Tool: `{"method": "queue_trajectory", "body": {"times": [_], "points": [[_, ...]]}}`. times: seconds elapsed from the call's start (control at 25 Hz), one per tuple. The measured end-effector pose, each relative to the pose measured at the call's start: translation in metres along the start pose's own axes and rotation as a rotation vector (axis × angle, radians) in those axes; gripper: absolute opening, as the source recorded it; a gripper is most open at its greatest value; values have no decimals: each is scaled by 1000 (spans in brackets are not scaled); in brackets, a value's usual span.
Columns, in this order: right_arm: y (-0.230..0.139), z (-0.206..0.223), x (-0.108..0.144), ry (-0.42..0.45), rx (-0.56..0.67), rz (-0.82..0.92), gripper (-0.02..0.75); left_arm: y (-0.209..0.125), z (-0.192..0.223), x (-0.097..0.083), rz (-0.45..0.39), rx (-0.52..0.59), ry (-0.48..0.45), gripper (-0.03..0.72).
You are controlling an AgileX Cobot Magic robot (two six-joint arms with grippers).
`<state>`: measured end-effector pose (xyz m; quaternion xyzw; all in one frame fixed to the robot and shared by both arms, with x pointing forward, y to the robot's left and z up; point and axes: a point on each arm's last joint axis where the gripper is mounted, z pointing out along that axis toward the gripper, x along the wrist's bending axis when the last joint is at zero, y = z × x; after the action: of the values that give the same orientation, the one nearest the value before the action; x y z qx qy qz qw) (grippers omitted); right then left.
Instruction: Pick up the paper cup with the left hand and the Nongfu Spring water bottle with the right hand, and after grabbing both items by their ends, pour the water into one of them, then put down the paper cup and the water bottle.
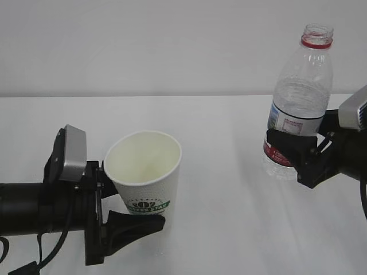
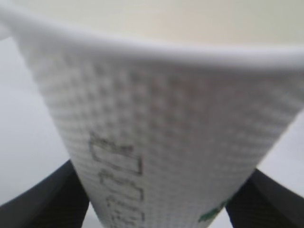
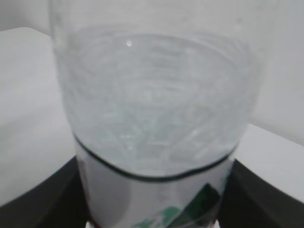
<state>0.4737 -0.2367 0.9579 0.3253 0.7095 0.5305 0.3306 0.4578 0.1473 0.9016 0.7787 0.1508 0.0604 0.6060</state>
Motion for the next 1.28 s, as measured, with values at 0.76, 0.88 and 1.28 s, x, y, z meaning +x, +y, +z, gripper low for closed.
{"method": "queue_trajectory", "body": {"times": [0.76, 0.88, 1.28], "points": [[-1, 0, 4, 39, 8, -32, 528, 16, 39, -41, 71, -29, -169, 601], [-1, 0, 4, 40, 8, -33, 528, 17, 42, -43, 72, -32, -171, 601], [-1, 0, 6, 71, 11, -79, 528, 17, 48, -53, 67, -14, -199, 600]]}}
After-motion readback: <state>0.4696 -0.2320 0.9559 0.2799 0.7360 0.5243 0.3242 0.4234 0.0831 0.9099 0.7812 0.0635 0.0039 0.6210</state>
